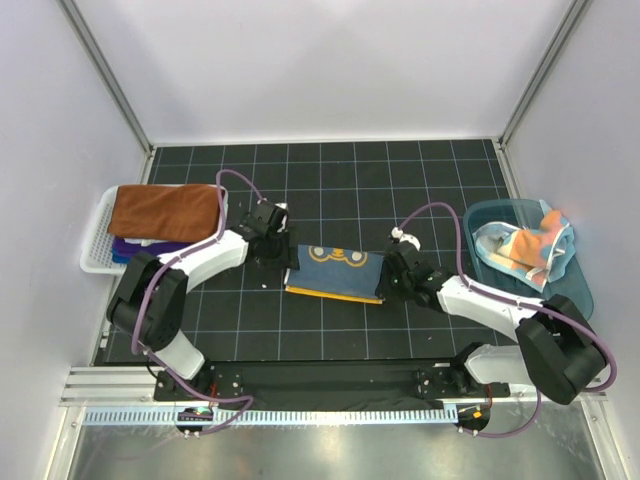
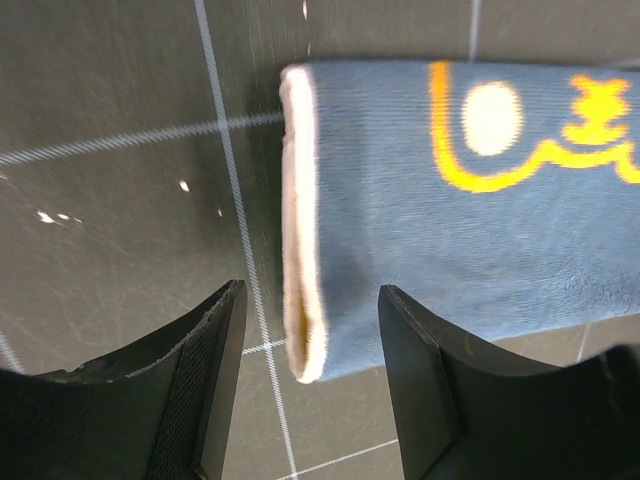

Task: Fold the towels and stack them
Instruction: Fold the towel, then neatly place the folded towel into the bin

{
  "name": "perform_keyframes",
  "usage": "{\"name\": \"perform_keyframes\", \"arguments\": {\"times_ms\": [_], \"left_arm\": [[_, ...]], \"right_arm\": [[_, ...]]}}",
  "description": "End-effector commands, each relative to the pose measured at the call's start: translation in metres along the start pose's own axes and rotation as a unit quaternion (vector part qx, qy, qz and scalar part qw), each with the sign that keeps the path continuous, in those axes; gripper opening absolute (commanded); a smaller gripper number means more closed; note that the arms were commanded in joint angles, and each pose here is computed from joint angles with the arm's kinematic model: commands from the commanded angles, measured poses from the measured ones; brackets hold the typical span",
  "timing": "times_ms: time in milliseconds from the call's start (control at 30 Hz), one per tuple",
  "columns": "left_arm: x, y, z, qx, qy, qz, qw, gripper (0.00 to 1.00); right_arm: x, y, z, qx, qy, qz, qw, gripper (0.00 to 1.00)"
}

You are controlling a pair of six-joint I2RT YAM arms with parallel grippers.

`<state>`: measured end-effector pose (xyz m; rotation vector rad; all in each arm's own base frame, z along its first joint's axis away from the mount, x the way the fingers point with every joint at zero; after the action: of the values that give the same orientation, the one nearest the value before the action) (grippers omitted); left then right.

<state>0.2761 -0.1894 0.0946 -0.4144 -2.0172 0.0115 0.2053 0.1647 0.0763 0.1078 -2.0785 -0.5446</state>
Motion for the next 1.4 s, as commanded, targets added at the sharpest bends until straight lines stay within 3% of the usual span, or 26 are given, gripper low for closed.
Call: {"name": "perform_keyframes", "arguments": {"times_ms": [0, 400, 967, 1200, 1367], "left_arm": [[-0.008, -0.005, 0.006, 0.012, -0.001, 0.03, 0.999, 0.59], [-0.028, 0.0, 0.027, 0.06, 0.01, 0.036, 0.997, 0.6], [-0.048, 0.013, 0.056, 0.079, 0.042, -0.021, 0.996, 0.48], [-0.06, 0.01, 0.072, 0.079, 0.058, -0.028, 0.995, 0.36], [-0.058, 0.006, 0.075, 0.076, 0.058, -0.033, 0.995, 0.16]], "right_arm": [[-0.008, -0.01, 0.007, 0.004, -0.01, 0.003, 1.0, 0.25], [-0.01, -0.017, 0.011, -0.001, -0.013, 0.013, 1.0, 0.26], [0.002, -0.01, 0.004, 0.002, -0.019, -0.001, 1.0, 0.25], [0.008, -0.008, 0.003, 0.006, -0.021, -0.008, 1.0, 0.25], [0.018, -0.005, -0.001, 0.012, -0.03, -0.02, 0.999, 0.26]]}}
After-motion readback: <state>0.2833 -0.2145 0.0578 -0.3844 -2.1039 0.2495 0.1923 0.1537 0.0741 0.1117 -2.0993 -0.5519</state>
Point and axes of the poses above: each gripper's point midway between its finger pads, its own x axis back along the fingers, its own y axis along the line the jaws close on, z = x × y, the point moved 5 cm from there along x, back along the fingers, and after that the axes turned 12 degrees about -x, right-handed, at the moved point
